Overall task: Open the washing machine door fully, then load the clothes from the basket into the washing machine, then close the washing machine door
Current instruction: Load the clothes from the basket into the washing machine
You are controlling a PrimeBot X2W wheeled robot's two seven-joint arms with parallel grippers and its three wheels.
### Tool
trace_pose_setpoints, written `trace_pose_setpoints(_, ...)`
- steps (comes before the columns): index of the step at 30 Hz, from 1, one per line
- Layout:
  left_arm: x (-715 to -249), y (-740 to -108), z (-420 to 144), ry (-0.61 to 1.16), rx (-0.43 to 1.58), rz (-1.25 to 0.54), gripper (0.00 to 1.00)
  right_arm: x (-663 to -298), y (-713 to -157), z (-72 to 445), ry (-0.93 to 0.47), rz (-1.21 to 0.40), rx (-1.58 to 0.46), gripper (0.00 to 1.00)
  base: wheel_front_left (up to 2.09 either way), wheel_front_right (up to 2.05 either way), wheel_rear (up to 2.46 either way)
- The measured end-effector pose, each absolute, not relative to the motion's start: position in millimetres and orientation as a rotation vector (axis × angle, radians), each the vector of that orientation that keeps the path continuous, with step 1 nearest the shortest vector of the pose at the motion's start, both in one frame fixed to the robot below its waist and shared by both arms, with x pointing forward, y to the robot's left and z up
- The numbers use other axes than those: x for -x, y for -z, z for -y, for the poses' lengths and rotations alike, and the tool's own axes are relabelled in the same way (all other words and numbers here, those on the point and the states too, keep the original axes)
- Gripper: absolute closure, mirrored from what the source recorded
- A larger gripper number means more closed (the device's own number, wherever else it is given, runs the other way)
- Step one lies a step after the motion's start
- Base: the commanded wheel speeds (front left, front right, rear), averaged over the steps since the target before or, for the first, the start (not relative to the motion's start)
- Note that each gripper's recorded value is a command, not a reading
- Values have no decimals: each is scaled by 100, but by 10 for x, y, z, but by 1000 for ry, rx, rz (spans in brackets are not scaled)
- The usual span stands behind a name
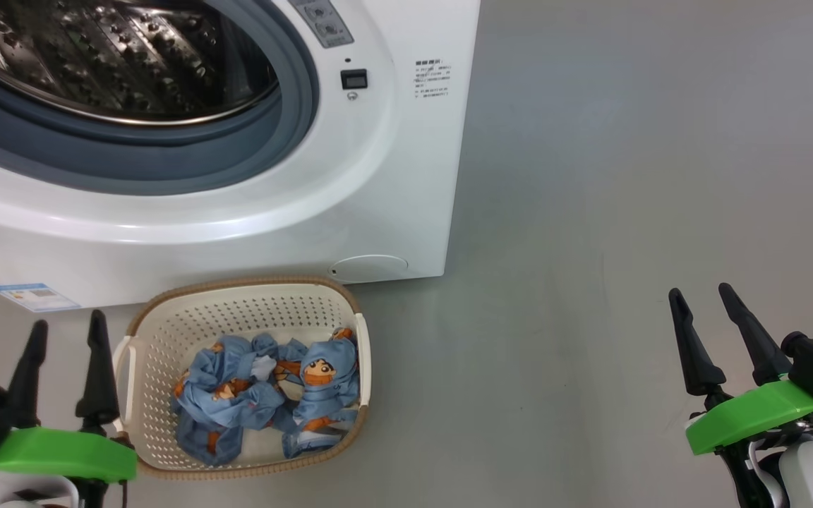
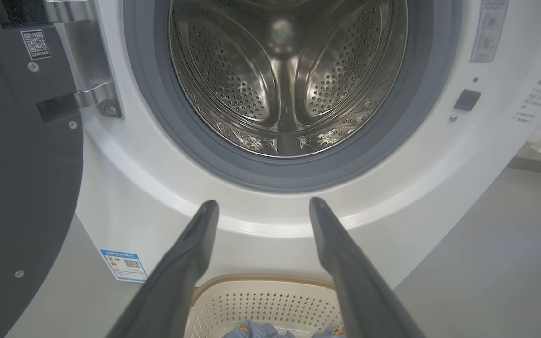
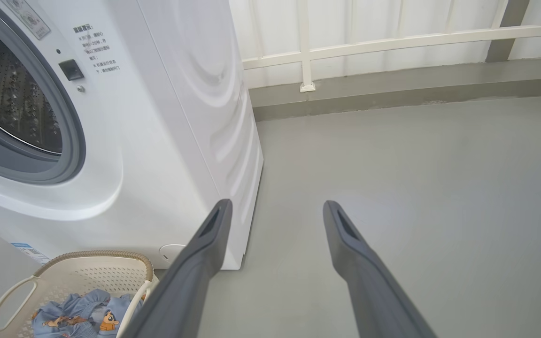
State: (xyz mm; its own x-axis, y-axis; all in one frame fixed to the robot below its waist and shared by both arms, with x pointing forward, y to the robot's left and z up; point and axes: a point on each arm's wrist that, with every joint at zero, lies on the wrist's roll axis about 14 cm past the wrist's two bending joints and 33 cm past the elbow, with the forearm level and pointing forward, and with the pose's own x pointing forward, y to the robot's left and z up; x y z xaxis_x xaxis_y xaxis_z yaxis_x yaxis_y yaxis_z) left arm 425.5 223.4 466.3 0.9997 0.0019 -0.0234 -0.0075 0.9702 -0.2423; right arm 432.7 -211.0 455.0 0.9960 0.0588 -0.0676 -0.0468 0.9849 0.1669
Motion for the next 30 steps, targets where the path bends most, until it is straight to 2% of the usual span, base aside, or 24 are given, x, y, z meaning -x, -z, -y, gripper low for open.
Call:
trace_pose_setpoints(18,-4165,-3639,-1940,35,259,-344,0,-4508,-4306,2008,-66,-119,-181,0,0,0,0)
trace_pose_setpoints(30,-4328,-3017,-1808,90,213,-544,0,-4708,-4067,1928,-79,-156,-183,0,0,0,0)
